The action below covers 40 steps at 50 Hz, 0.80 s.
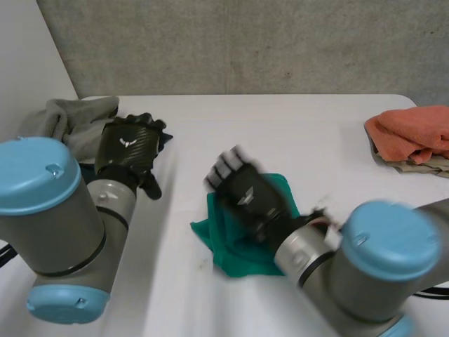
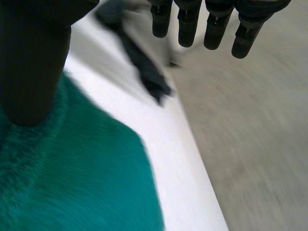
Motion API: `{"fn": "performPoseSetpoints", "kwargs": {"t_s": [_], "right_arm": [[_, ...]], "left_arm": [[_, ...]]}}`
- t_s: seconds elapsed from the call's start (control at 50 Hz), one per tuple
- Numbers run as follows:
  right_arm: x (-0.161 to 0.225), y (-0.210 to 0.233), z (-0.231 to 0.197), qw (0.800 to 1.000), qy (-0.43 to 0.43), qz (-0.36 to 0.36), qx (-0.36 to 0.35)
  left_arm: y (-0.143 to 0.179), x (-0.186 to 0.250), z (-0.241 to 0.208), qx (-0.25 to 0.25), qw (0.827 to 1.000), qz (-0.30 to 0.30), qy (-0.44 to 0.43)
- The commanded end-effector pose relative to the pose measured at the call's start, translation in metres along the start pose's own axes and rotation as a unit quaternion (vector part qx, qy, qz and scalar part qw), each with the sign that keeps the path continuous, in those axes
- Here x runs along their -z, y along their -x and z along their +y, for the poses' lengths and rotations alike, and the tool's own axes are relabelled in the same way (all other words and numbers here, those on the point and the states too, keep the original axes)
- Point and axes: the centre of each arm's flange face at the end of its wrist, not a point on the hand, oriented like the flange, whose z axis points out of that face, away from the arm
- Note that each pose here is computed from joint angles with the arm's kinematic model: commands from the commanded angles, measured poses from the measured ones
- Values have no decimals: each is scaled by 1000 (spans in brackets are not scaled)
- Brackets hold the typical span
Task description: Fold the laundry.
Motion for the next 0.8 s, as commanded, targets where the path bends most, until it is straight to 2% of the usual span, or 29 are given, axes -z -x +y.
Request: {"fn": "performPoseSetpoints", "kwargs": {"t_s": [0.02, 0.08, 0.1, 0.18, 0.28, 0.38, 0.46, 0.6, 0.62, 0.7, 0.8], "right_arm": [[19, -85, 13, 958, 83, 125, -243], [26, -100, 27, 938, 129, 135, -292], [30, -110, 35, 925, 157, 144, -314], [37, -123, 55, 897, 219, 155, -351], [33, -129, 70, 885, 240, 162, -365], [24, -121, 73, 885, 243, 145, -369], [14, -100, 66, 893, 240, 106, -366], [-3, -58, 55, 906, 232, 28, -354], [-7, -49, 54, 909, 233, 16, -346], [-14, -32, 62, 916, 247, -5, -318], [-21, -37, 76, 919, 267, 13, -289]], "left_arm": [[-27, -6, -27, 10, 997, 62, -48], [-45, -8, -31, 14, 994, 97, -57], [-59, -9, -34, 19, 990, 125, -63], [-97, -11, -30, 29, 978, 197, -54], [-131, -14, -8, 28, 969, 245, -7], [-139, -22, 20, 11, 971, 233, 56], [-129, -27, 37, -18, 976, 192, 100], [-98, -35, 51, -126, 978, 94, 140], [-95, -33, 52, -141, 975, 90, 144], [-98, -24, 54, -149, 971, 112, 147], [-102, -15, 53, -150, 969, 129, 148]]}}
